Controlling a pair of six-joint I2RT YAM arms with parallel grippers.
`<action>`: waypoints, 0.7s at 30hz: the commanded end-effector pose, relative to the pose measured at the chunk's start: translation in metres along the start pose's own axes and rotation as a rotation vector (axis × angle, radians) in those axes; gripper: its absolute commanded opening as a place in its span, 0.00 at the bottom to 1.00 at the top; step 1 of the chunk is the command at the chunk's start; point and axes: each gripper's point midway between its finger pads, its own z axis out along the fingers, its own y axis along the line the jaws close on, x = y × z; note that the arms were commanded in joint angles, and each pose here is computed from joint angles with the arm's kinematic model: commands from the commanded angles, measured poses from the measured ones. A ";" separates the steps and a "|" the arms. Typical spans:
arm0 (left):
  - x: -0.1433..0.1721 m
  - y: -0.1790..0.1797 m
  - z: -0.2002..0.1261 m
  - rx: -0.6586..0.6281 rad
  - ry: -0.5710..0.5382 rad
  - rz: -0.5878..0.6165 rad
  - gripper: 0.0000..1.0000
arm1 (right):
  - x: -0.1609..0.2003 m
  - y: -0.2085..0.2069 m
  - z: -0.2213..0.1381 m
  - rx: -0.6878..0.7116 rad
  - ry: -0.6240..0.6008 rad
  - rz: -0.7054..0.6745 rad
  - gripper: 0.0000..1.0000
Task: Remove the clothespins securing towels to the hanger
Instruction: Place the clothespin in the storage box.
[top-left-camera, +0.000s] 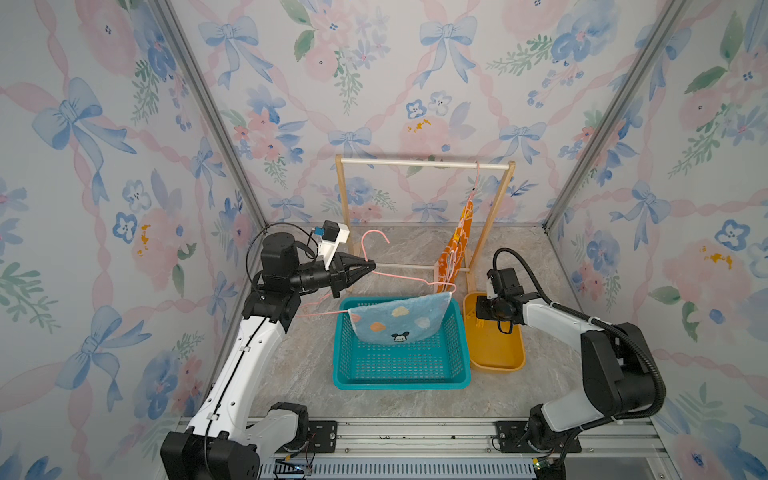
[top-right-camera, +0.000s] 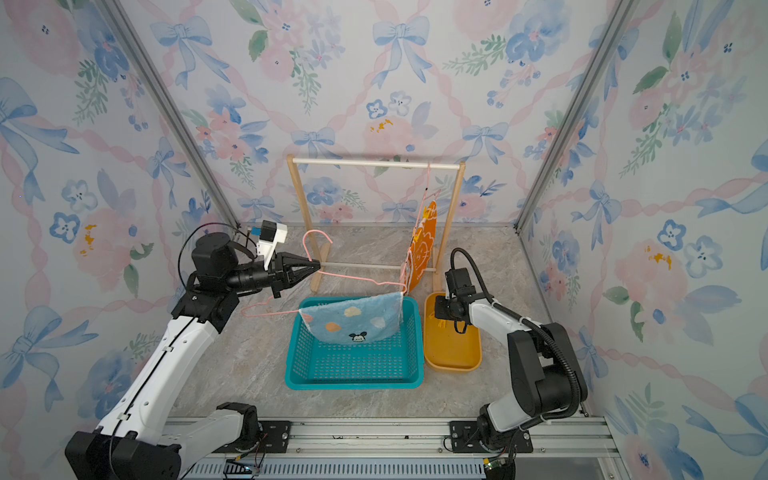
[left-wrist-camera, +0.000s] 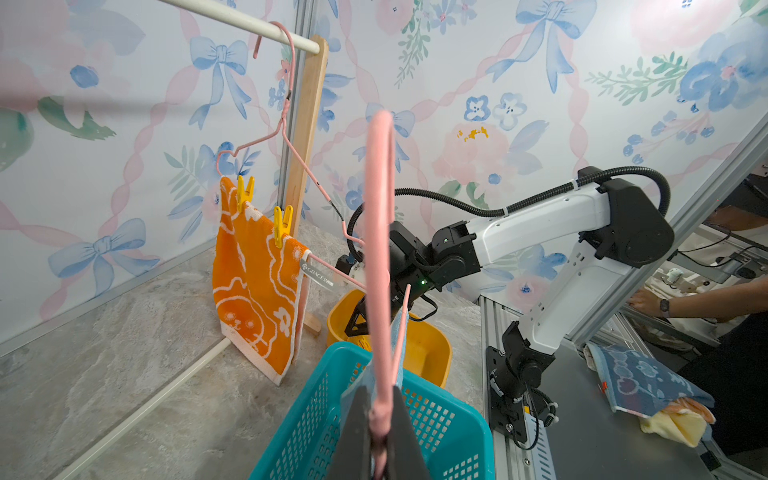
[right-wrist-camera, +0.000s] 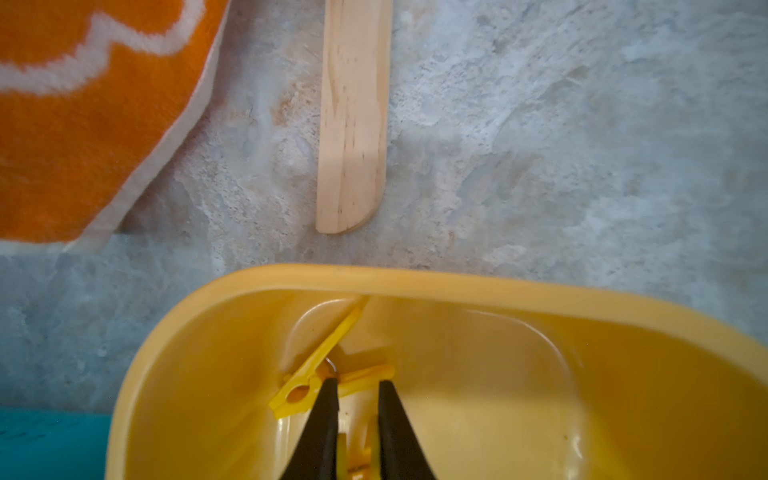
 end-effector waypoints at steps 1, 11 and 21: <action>-0.013 -0.011 -0.004 0.008 -0.026 0.057 0.00 | -0.006 -0.006 0.003 0.015 -0.005 0.037 0.24; -0.014 -0.012 -0.004 0.009 -0.026 0.057 0.00 | -0.011 -0.013 0.001 0.040 -0.014 0.051 0.35; -0.014 -0.013 -0.004 0.010 -0.027 0.059 0.00 | -0.023 -0.009 -0.020 0.029 -0.068 0.019 0.46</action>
